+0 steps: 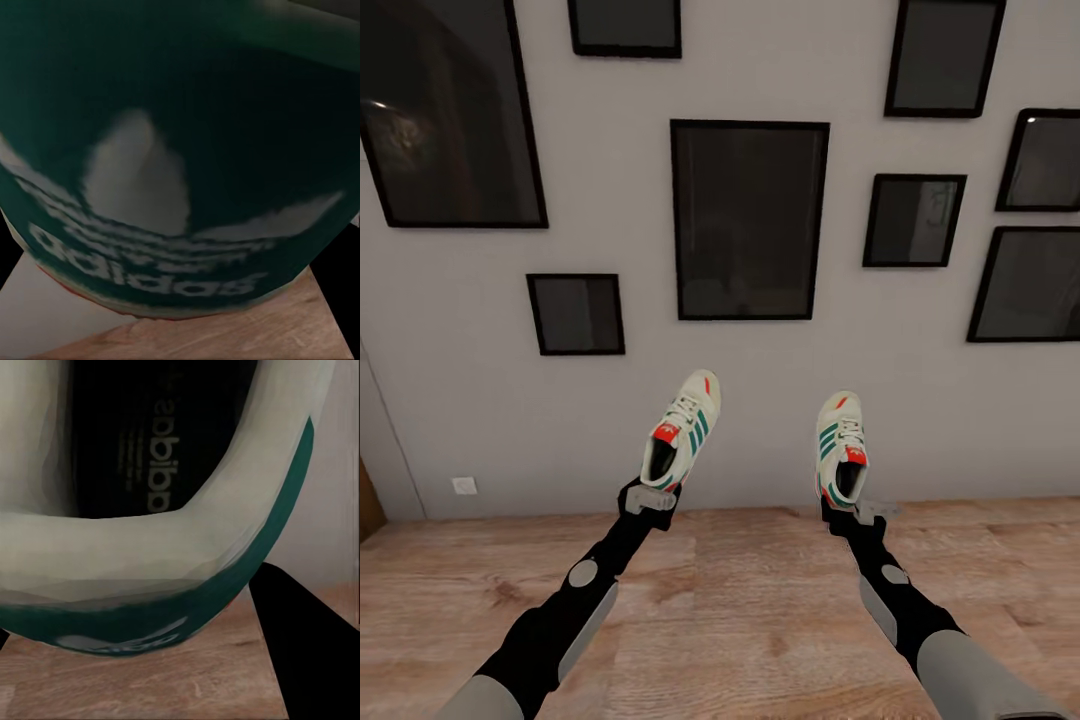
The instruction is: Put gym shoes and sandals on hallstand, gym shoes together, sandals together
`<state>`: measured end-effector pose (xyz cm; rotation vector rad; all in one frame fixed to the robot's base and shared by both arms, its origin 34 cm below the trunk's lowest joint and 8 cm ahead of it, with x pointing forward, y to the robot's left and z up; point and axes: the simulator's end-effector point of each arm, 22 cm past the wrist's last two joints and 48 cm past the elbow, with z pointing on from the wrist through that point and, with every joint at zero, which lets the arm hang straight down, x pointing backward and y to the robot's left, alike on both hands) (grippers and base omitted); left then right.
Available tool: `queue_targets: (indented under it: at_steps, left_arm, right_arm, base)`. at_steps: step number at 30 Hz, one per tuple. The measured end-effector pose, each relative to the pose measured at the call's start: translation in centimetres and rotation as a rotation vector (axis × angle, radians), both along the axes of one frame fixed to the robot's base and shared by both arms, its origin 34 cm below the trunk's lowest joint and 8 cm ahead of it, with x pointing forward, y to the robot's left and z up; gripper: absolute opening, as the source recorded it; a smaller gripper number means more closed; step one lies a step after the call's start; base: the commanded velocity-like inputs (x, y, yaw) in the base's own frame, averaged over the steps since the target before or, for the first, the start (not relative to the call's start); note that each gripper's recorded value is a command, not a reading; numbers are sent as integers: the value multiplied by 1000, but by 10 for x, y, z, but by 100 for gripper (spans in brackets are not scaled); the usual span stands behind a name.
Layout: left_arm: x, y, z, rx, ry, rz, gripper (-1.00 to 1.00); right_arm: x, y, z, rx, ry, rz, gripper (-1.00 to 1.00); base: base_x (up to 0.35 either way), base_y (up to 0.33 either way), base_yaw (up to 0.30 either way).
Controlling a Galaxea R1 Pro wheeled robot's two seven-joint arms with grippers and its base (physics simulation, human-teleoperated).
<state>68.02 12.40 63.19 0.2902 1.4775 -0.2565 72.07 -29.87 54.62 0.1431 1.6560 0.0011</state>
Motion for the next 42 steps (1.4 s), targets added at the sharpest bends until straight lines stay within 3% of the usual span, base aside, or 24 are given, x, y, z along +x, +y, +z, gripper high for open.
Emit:
queue_targets:
  at_steps: [42]
  left_arm:
    - [0,0,0,0,1,-1,-100]
  right_arm:
    - [0,0,0,0,1,0,-100]
  base:
    - [0,0,-300]
